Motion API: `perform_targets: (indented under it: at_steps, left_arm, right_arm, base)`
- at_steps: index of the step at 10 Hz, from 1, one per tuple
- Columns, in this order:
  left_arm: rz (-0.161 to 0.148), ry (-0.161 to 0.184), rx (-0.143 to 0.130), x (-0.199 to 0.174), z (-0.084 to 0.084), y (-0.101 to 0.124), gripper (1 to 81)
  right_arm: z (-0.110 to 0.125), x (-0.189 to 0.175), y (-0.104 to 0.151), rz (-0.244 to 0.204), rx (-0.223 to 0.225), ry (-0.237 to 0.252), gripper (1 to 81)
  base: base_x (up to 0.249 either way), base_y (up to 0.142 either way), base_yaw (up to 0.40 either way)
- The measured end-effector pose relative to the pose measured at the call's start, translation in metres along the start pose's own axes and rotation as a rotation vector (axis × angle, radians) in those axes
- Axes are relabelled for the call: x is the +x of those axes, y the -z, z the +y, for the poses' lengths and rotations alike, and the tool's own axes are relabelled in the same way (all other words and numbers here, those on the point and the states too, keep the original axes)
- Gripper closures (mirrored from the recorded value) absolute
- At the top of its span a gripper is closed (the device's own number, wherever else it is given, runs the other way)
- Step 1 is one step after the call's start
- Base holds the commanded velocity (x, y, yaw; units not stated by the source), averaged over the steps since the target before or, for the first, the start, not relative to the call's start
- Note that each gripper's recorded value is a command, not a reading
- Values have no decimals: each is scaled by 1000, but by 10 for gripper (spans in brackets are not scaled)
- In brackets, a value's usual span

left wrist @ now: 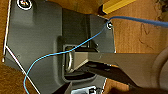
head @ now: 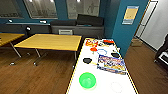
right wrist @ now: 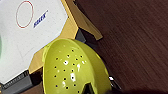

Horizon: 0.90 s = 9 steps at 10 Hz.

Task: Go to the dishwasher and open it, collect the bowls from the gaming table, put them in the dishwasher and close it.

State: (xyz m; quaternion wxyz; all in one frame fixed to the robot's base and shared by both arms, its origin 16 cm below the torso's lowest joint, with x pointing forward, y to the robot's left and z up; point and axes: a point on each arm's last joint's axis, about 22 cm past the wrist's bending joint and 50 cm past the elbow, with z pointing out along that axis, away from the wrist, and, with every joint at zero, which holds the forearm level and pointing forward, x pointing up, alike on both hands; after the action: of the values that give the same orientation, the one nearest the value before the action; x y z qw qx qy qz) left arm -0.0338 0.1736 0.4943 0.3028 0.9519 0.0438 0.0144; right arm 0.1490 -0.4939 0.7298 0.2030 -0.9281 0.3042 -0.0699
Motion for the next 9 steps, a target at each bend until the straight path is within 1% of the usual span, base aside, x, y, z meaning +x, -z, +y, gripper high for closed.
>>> perform_targets:
  at_steps: [1,2,3,4,5,6,7,8,9]
  left_arm:
    - [20,-3,2,11,-15,24,10]
    - [23,-2,9,15,-29,49,10]
    - [33,-1,3,21,-34,70,10]
    - [46,-1,-14,31,-31,85,10]
    - [63,-3,-34,45,-25,96,10]
    - [83,-12,-55,64,-19,107,10]
    - [102,-22,-71,82,-13,119,10]
    - [129,-37,-89,106,-6,134,10]
    - [153,-47,-106,130,1,148,10]
  right_arm:
    - [25,-17,-3,0,-22,-3,811]
    - [53,-24,-1,23,-48,13,811]
    - [81,-27,-1,45,-76,43,811]
    - [101,-28,-8,67,-88,79,811]
    - [108,-30,-22,87,-72,113,811]
    - [108,-40,-39,102,-39,138,811]
    - [109,-60,-52,92,-15,150,811]
    - [110,-92,-64,62,14,163,811]
    - [107,-107,-71,53,39,176,811]
  base:
    - [0,0,0]
    - [0,0,0]
    - [0,0,0]
    - [0,0,0]
    - [0,0,0]
    - [0,0,0]
    - [0,0,0]
    - [0,0,0]
    - [0,0,0]
